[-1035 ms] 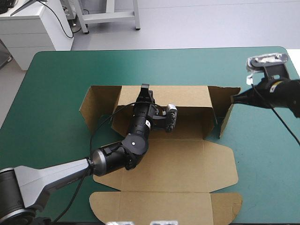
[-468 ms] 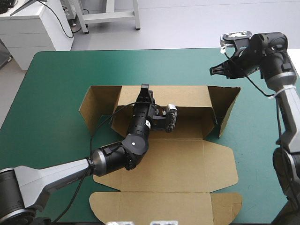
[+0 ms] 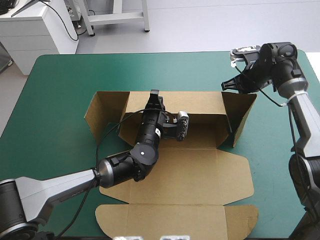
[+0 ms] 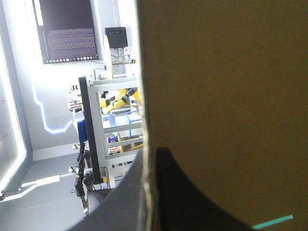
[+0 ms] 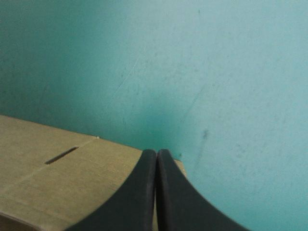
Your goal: Fold the box
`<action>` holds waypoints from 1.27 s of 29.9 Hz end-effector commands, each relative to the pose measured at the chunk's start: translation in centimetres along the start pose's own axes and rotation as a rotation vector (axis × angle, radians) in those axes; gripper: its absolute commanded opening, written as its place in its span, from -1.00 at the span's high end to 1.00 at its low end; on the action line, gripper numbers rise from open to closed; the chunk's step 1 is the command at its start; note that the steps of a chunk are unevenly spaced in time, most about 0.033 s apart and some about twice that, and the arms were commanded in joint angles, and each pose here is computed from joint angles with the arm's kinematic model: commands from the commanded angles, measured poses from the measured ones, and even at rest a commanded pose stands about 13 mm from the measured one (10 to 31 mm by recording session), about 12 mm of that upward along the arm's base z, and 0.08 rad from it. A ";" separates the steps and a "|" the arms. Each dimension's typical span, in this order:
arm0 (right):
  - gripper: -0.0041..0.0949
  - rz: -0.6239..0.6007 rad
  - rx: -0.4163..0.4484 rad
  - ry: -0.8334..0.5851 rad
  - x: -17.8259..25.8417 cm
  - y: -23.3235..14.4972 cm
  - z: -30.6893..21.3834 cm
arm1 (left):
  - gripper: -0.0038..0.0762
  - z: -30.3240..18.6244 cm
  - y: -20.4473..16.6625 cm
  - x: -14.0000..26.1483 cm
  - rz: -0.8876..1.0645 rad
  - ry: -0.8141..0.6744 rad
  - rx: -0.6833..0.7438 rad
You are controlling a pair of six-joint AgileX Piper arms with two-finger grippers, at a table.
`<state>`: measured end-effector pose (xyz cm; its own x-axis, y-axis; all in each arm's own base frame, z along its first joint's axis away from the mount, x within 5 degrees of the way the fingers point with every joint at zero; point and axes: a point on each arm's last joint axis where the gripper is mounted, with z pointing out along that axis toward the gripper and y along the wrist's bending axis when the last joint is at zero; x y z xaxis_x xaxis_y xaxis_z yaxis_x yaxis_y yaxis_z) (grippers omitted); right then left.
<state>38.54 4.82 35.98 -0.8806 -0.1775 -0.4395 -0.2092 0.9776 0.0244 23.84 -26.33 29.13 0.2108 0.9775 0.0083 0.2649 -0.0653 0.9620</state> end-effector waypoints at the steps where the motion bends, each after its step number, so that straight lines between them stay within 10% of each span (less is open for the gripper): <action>1: 0.96 0.013 -0.045 -0.044 1.2 -0.4 -2.7 | 0.92 -1.1 2.1 0.6 -0.037 0.023 -0.071; 22: 0.96 -0.024 -0.312 -0.332 11.7 1.1 -2.1 | 0.92 -1.1 2.2 0.7 -0.031 0.031 -0.082; 28: 0.92 -0.110 -0.251 -0.472 13.8 1.1 -0.8 | 0.92 -1.1 2.2 0.7 -0.031 0.033 -0.082; 38: -0.11 -0.361 -0.364 -0.363 15.4 2.4 -0.6 | 0.92 -1.1 2.2 0.8 -0.042 0.036 -0.085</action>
<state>24.72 4.16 28.39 -0.5998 -0.3460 -0.7215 -0.6026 0.7885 0.1228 23.88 -26.15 29.13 0.1929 0.9812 0.0104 0.2589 -0.0611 0.9640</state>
